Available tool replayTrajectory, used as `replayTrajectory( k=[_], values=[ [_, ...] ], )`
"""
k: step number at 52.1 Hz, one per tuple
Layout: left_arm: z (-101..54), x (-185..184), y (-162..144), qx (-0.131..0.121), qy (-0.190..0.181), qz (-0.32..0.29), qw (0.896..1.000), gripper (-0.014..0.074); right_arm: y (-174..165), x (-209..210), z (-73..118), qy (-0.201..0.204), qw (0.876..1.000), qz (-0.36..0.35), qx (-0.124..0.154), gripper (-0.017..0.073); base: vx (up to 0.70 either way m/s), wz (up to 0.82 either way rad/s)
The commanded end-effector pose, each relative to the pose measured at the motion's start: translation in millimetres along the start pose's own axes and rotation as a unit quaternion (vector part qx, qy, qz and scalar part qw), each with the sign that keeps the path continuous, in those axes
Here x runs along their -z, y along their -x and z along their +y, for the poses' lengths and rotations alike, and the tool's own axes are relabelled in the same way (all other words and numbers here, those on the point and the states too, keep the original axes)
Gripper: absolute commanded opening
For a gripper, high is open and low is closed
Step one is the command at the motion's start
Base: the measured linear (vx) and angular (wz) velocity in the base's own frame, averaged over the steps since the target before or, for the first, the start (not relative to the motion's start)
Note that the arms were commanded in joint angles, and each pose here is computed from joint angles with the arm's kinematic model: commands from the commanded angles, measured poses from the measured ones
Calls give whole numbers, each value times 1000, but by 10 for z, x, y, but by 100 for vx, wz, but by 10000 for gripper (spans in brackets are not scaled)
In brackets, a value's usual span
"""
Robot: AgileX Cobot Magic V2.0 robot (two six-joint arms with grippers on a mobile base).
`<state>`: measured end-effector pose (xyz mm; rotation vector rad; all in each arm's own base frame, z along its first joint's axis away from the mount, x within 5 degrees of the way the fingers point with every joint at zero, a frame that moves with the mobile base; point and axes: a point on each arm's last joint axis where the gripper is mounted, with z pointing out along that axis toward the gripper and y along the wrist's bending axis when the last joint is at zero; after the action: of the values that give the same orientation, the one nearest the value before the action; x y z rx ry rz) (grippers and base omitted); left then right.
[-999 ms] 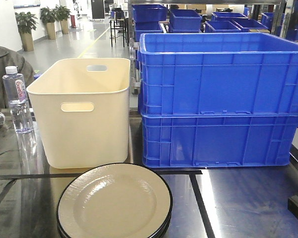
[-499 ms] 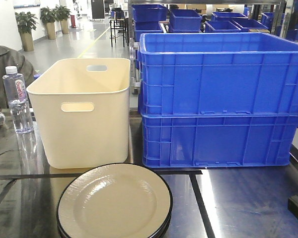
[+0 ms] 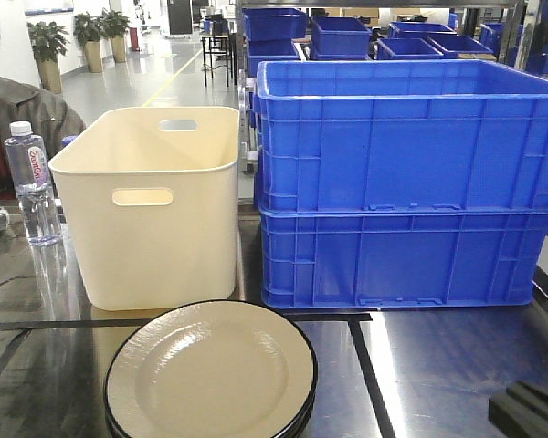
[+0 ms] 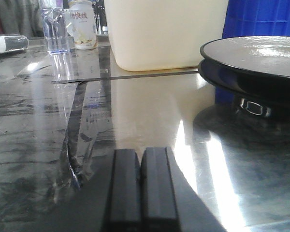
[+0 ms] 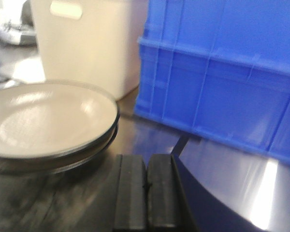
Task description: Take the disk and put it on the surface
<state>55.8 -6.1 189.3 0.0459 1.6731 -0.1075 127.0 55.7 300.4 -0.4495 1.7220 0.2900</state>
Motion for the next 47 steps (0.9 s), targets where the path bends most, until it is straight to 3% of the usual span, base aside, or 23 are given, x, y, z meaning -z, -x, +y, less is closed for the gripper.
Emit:
replayTrajectory(
  k=[1, 9, 21, 32, 39, 47],
  values=[
    [7, -14, -22, 5, 1, -28, 1000, -8, 94, 19, -66, -33, 999, -5, -5, -11, 0, 0],
    [7, -14, -22, 5, 1, -28, 1000, -8, 71, 23, -114, -59, 998, 4, -24, -11, 0, 0],
    [7, -14, -22, 5, 1, -28, 1000, -8, -3, 20, -124, -69, 998, -10, -7, -11, 0, 0],
    [7, -14, -22, 5, 1, -28, 1000, -8, -501, 210, -42, -62, 995, -83, 12, -11, 0, 0],
    [7, -14, -22, 5, 1, -28, 1000, -8, -902, 354, -84, -113, 990, -84, -20, -8, 0, 0],
    [7, -14, -22, 5, 1, -28, 1000, -8, -1124, 495, -110, -170, 981, -89, -17, -8, 0, 0]
  ],
)
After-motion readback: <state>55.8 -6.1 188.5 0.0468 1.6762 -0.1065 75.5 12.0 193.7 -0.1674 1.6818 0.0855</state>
